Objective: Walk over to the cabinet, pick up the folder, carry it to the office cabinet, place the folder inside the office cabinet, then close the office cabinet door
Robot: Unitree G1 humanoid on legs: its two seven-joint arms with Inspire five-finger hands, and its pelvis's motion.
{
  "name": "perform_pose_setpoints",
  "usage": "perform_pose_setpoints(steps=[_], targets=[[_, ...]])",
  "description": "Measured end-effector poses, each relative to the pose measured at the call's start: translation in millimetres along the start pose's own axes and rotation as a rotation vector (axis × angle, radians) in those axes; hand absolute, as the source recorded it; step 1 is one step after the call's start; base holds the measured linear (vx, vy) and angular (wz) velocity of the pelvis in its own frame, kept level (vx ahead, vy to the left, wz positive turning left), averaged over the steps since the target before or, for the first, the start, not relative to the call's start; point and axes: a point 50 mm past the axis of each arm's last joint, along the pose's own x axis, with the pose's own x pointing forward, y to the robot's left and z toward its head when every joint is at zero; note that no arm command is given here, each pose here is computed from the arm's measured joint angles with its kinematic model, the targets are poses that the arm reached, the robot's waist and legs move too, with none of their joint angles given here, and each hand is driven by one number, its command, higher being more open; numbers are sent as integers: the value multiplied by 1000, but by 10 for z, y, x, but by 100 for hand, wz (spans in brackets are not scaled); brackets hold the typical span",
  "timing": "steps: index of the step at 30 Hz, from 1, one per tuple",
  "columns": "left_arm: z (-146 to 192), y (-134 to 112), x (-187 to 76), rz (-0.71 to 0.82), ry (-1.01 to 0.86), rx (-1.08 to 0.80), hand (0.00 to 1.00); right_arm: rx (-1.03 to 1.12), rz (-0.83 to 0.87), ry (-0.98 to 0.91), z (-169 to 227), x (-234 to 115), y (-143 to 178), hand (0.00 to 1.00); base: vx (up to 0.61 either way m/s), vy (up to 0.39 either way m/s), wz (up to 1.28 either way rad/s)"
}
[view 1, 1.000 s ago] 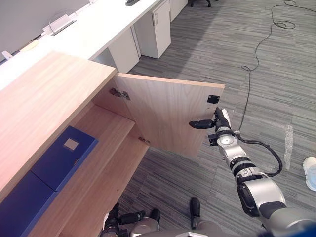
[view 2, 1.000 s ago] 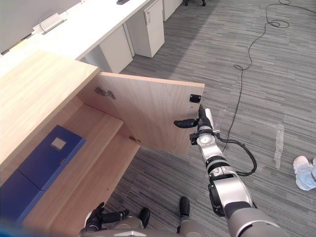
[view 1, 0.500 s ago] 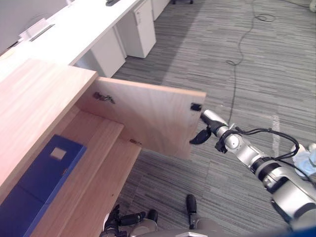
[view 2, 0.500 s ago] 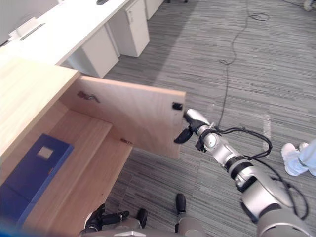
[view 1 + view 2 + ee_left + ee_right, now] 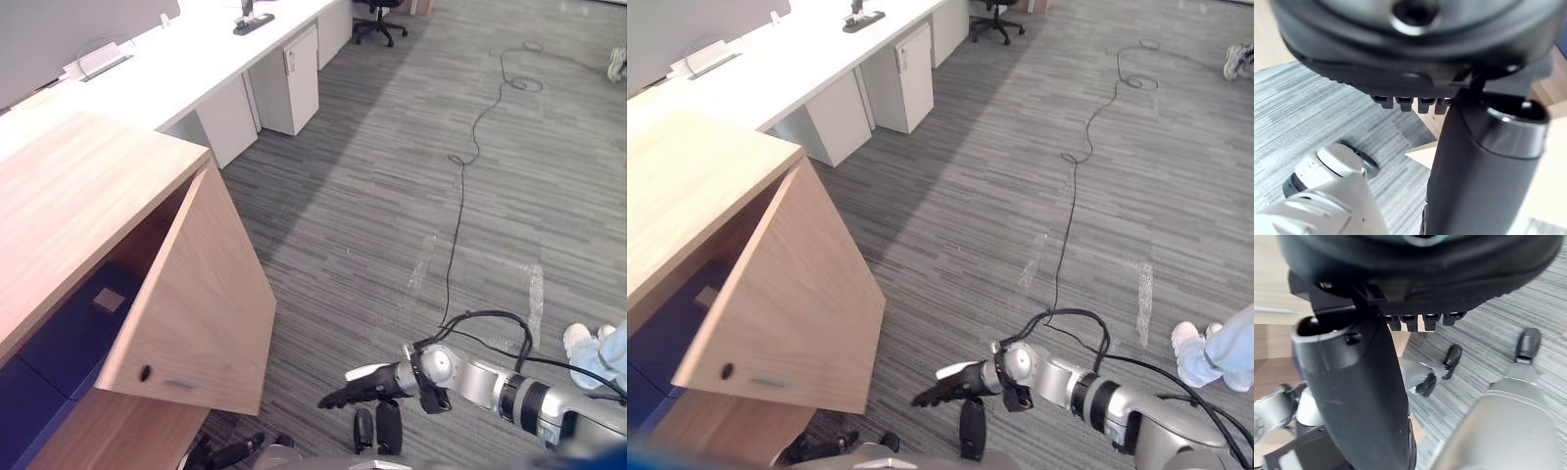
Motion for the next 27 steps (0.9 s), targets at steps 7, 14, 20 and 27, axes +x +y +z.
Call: perform_pose_setpoints(steps=[7,14,20,27], targets=[[-223,294,-69,127,68,-289,100,79,-14,29,-141,107,132,100,-52,65,31],[-497,-15,-153,40,149,-459,100,168,-16,108,-273,330,229,100,-18,-22,60],[-481,-284,-173,-82,160,-351,100,505,-258,237,-617,466,242,100,35,-52,56],[126,-710,-99,-200,-49,-54,100,1189,-745,279,-784,576,470,100,56,-38,56]])
